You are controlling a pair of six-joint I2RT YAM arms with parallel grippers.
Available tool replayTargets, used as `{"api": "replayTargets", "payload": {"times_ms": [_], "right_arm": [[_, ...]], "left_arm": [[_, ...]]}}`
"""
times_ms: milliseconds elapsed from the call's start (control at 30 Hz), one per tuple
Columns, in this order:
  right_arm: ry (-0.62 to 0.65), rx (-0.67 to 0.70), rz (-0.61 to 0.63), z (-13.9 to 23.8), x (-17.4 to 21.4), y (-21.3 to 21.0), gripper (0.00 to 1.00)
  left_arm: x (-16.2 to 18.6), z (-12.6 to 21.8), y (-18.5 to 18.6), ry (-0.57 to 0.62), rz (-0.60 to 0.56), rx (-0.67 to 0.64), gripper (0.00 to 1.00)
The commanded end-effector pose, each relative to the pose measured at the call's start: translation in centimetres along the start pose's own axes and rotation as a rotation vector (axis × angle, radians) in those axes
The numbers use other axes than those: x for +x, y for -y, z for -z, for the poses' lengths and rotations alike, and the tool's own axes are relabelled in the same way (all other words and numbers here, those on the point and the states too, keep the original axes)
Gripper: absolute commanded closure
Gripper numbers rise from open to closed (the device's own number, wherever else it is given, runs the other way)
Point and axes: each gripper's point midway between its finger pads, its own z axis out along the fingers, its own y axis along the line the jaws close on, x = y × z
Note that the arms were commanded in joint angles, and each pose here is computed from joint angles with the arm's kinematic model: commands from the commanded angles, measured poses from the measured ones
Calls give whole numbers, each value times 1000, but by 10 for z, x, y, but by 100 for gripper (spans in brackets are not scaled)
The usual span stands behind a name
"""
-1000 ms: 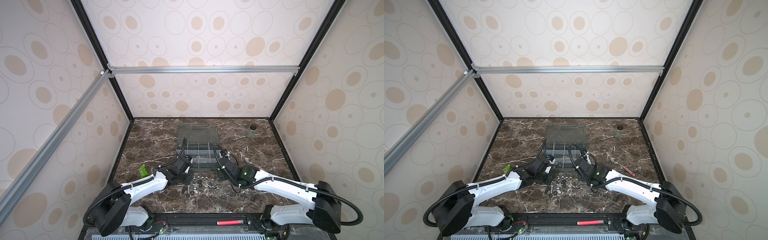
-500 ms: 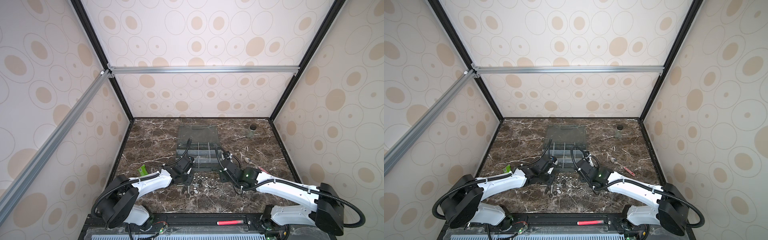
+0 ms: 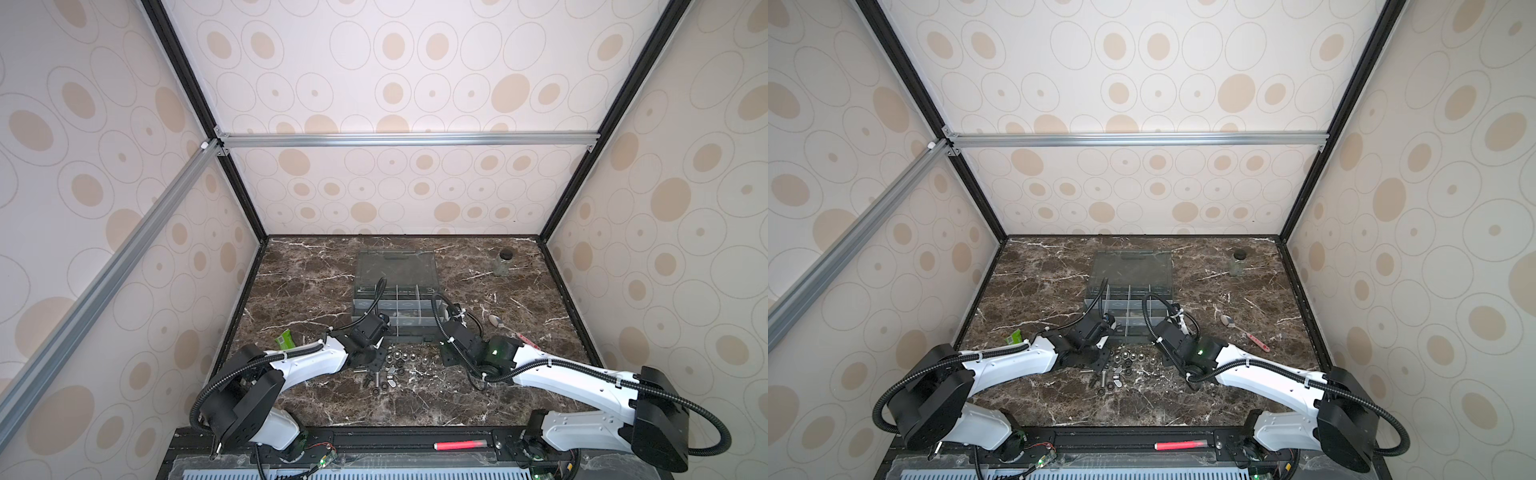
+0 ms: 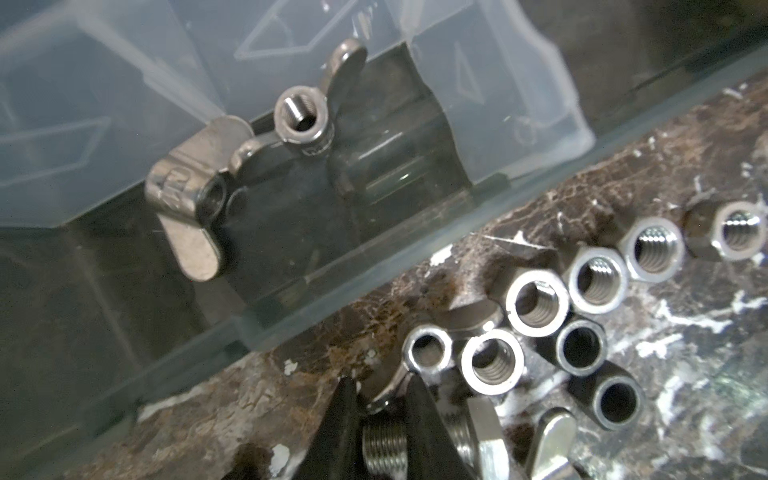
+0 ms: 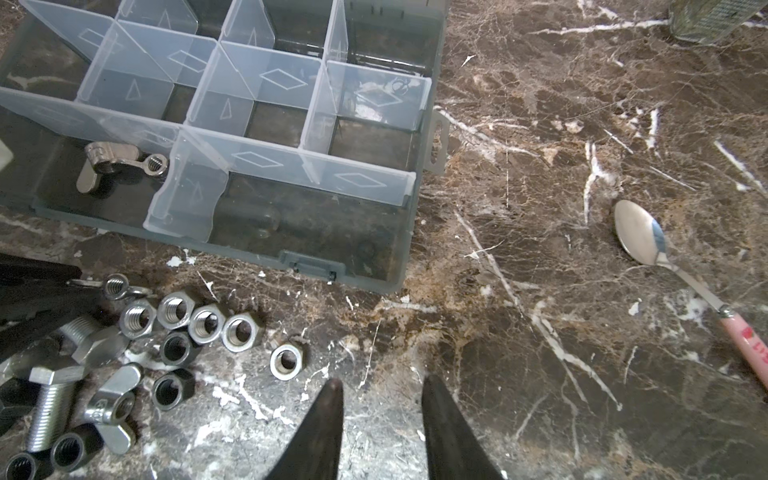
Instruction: Sort the screws and nuts into containers
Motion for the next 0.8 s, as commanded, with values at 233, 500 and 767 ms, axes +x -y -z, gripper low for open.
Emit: {"api": "replayTargets", "payload": {"times_ms": [233,500,767], "right_arm": [[4,21,-27,0,2,7,64],[4,22,-27,0,2,7,64],[-5,24,-28,-3,4,7,64]], "left_arm": [[-9,5,-2,12,-42,-37,75],[-20,11,-2,41,-69,-39,68],[-18,1,2,14,-79,-27,69]]}}
